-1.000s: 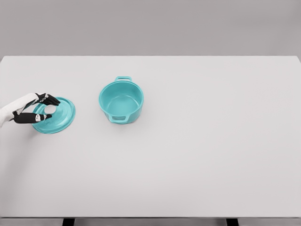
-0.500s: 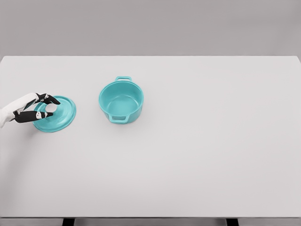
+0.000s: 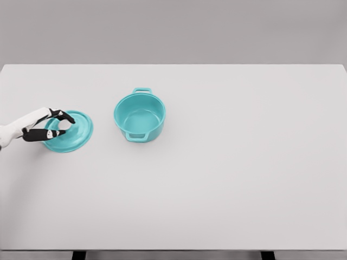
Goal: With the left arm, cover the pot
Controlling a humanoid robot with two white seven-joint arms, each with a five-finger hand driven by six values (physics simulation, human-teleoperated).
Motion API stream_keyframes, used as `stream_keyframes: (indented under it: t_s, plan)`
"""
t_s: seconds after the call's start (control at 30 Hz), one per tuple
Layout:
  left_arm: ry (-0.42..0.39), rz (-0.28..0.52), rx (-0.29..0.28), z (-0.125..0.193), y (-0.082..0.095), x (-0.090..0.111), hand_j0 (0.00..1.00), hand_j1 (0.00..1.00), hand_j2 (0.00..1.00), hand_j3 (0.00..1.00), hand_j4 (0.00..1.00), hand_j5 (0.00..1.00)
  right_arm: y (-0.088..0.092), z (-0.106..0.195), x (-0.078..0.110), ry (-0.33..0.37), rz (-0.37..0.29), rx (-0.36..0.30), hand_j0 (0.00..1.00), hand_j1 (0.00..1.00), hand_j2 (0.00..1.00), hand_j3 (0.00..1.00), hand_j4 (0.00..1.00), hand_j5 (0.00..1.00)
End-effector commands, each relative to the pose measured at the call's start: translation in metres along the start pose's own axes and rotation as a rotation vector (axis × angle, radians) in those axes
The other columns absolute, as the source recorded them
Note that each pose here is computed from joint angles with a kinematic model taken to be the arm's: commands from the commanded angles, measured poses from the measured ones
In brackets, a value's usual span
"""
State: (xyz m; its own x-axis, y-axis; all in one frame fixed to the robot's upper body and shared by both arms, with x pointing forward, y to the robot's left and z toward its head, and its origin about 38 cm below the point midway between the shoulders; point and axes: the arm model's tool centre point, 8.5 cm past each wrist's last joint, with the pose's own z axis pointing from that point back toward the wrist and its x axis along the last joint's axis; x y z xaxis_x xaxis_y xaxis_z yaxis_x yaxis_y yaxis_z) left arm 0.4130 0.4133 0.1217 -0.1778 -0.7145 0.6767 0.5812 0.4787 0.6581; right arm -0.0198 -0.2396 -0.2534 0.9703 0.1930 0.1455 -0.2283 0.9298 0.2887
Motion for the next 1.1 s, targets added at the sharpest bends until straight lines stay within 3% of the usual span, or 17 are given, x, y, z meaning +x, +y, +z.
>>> stream_keyframes:
  t_s: [0.0, 0.17, 0.73, 1.07]
  plan:
    - [-0.015, -0.023, -0.023, -0.003, -0.004, 0.006, 0.55, 0.55, 0.55, 0.55, 0.55, 0.55, 0.000, 0.000, -0.001, 0.001, 0.000, 0.001, 1.00, 1.00, 1.00, 1.00, 1.00, 1.00]
    - [-0.030, -0.035, -0.037, -0.002, 0.001, 0.012, 0.55, 0.55, 0.55, 0.55, 0.55, 0.55, 0.000, 0.000, -0.001, 0.001, 0.000, 0.001, 1.00, 1.00, 1.00, 1.00, 1.00, 1.00]
    - [-0.104, -0.085, -0.007, -0.011, 0.025, 0.046, 0.55, 0.55, 0.55, 0.55, 0.55, 0.55, 0.000, 0.000, 0.000, 0.000, 0.001, 0.000, 1.00, 1.00, 1.00, 1.00, 1.00, 1.00]
    - [-0.142, -0.113, -0.003, -0.012, 0.028, 0.061, 0.54, 0.54, 0.54, 0.54, 0.54, 0.54, 0.000, 0.000, -0.001, 0.001, 0.000, 0.001, 1.00, 1.00, 1.00, 1.00, 1.00, 1.00]
